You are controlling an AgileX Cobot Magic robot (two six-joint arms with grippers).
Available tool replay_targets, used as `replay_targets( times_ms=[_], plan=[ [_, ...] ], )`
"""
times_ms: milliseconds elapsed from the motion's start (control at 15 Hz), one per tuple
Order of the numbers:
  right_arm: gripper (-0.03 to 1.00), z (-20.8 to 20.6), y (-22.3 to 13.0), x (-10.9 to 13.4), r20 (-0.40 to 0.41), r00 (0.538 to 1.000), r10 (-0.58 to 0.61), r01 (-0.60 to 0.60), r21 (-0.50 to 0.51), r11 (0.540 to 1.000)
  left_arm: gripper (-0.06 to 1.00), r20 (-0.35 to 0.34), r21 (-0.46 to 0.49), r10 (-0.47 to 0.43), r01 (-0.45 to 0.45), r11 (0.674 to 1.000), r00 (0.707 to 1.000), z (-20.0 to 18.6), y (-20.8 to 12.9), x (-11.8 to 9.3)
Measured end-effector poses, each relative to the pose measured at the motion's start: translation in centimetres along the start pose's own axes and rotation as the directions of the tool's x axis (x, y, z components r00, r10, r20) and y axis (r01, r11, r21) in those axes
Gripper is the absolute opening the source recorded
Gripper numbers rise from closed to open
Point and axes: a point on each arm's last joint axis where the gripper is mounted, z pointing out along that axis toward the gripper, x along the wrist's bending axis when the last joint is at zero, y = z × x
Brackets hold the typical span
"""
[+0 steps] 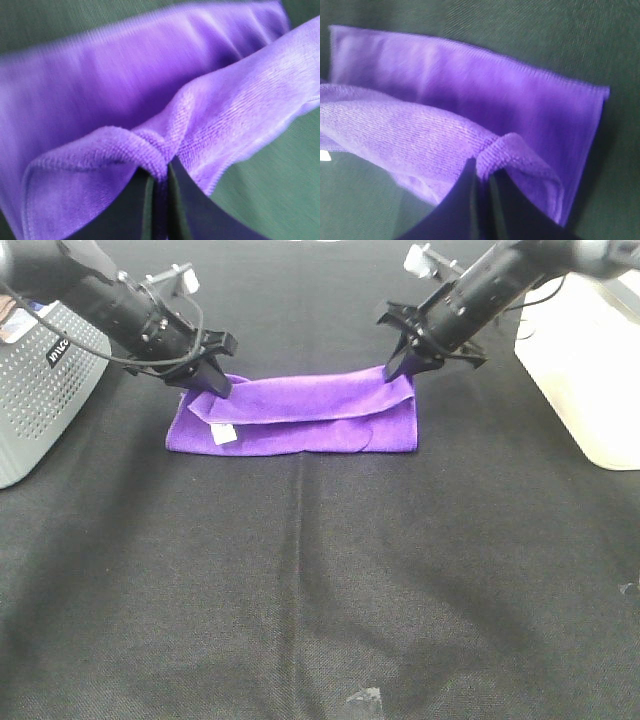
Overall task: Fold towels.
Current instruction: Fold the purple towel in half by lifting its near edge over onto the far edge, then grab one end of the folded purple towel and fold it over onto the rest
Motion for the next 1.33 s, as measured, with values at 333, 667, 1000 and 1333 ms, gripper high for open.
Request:
replay_targets(
  times_ms=[333,667,1000,1333],
  plan=[
    [0.00,1.9,0.8,-1.0,0.008,1.000,0.008,-0.008,-0.023,1.000,0.06,-0.006,-0.016,0.004,-0.004,1.000,1.000,2.1,0.7,1.1],
    [0.02,2.4,0.6,-1.8,0.064,0.998,-0.020,0.021,-0.013,1.000,0.26,-0.019,-0.068,0.020,-0.021,0.997,1.000,3.3,1.8,1.8],
    [0.19,3.0,0.3,-2.4,0.092,0.995,-0.031,0.031,0.002,1.000,0.40,-0.092,-0.035,0.029,-0.032,0.999,0.995,3.2,1.6,2.4],
    [0.63,2.9,0.3,-3.2,0.177,0.982,-0.070,0.067,0.026,0.997,0.65,-0.182,0.065,-0.003,0.015,0.998,0.983,2.7,0.9,3.1]
  ],
)
